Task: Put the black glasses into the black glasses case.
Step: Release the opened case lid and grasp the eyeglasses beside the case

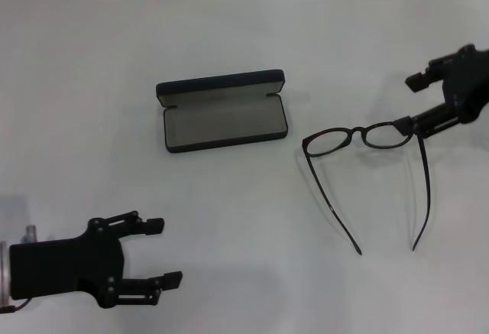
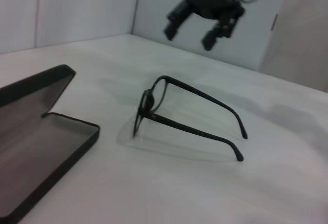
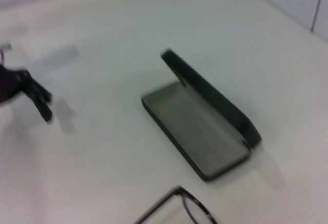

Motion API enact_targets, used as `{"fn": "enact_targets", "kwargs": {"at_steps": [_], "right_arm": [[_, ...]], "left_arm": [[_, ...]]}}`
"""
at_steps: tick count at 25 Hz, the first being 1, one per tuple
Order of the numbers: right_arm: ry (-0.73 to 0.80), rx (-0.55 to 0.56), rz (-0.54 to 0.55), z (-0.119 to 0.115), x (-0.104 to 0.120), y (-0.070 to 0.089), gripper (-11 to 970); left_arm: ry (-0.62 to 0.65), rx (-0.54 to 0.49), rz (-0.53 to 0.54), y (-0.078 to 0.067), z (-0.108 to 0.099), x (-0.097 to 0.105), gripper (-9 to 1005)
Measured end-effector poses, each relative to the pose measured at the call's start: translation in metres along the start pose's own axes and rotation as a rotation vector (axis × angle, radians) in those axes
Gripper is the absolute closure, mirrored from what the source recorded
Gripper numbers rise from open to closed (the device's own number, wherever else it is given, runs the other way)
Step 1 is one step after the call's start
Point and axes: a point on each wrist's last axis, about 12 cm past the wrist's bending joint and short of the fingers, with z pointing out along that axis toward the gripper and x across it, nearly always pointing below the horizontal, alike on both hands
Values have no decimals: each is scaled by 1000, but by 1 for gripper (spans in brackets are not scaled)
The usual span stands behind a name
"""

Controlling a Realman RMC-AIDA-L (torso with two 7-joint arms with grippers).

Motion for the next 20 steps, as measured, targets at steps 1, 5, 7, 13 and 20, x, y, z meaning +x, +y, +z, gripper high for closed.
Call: {"fn": "enact_targets", "kwargs": {"at_steps": [1, 5, 7, 13, 20], "right_arm": [[28, 4, -15, 1, -7, -2, 143], [170, -22, -111, 19, -43, -5, 154], [240, -34, -157, 33, -53, -3, 159], [326, 0, -294, 63, -63, 4, 175], [324, -3, -352, 79, -59, 8, 194]], "left_arm": [[1, 6, 0, 0, 2, 0, 134], [3, 12, 1, 0, 3, 0, 138], [6, 15, 3, 0, 4, 0, 139], [5, 21, 3, 0, 5, 0, 145], [4, 23, 1, 2, 7, -1, 151]]}}
